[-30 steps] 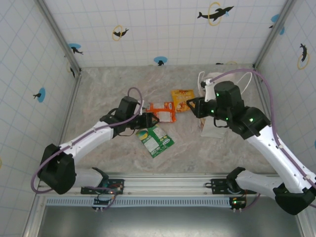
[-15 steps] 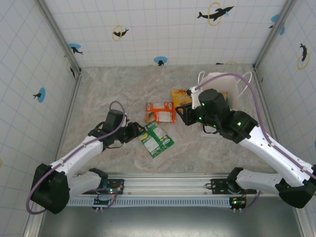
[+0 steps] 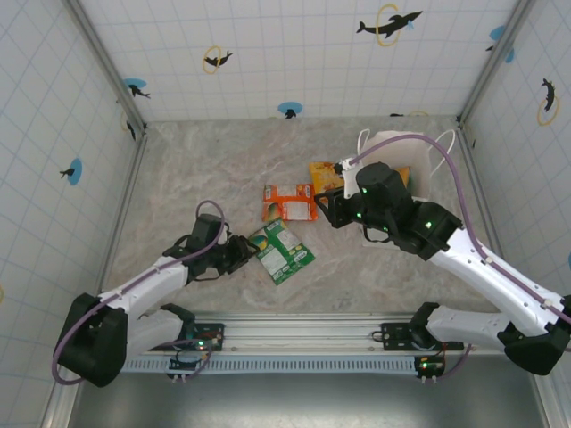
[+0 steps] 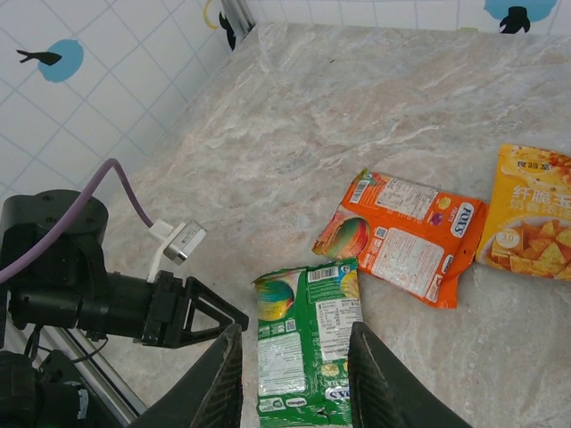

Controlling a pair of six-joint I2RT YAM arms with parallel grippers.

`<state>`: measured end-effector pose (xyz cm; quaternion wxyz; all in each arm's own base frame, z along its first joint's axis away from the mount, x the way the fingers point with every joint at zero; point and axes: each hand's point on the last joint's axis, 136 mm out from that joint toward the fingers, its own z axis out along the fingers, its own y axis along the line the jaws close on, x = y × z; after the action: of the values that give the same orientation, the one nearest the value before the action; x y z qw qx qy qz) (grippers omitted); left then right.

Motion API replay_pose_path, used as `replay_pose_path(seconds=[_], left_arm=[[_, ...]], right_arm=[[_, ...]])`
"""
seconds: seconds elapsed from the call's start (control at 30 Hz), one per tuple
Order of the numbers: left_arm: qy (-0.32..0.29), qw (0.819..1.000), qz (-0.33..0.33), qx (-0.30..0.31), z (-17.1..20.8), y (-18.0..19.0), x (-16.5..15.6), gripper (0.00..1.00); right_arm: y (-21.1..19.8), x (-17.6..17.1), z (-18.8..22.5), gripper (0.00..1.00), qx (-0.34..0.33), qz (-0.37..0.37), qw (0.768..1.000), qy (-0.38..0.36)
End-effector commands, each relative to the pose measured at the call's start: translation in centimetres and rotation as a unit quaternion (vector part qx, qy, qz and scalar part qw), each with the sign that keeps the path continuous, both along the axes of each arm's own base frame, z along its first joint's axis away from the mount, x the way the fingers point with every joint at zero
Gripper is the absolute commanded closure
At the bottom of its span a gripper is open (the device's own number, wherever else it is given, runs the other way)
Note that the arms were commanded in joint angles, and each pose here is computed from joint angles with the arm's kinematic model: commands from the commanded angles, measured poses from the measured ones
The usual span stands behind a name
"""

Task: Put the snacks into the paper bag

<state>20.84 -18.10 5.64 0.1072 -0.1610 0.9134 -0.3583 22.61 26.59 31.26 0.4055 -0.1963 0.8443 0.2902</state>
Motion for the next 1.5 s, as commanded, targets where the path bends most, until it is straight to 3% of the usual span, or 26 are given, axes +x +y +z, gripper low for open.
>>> replay_pose_path(seconds=[0.0,1.07,1.27,1.47], left_arm=[[-0.002,1.0,-0.002,-0.023,0.1,-0.8,0.4,0.45],[0.014,0.999,-0.021,-0.024,-3.8,-3.0,0.2,0.57],[0.006,0.999,-0.026,-0.02,-3.5,-3.5,1.3,0.83],[-0.005,0.999,-0.044,0.002,-2.8,-3.4,1.6,0.97]], right_arm=[[0.5,0.0,-0.1,0.66,0.006,0.004,1.0,-0.005],[-0.6,-0.2,0.4,0.66,0.009,-0.011,1.0,-0.017],[-0.9,-0.2,0.3,0.66,0.009,-0.015,1.0,-0.019],[-1.5,-0.2,0.0,0.66,0.007,-0.024,0.999,-0.026]])
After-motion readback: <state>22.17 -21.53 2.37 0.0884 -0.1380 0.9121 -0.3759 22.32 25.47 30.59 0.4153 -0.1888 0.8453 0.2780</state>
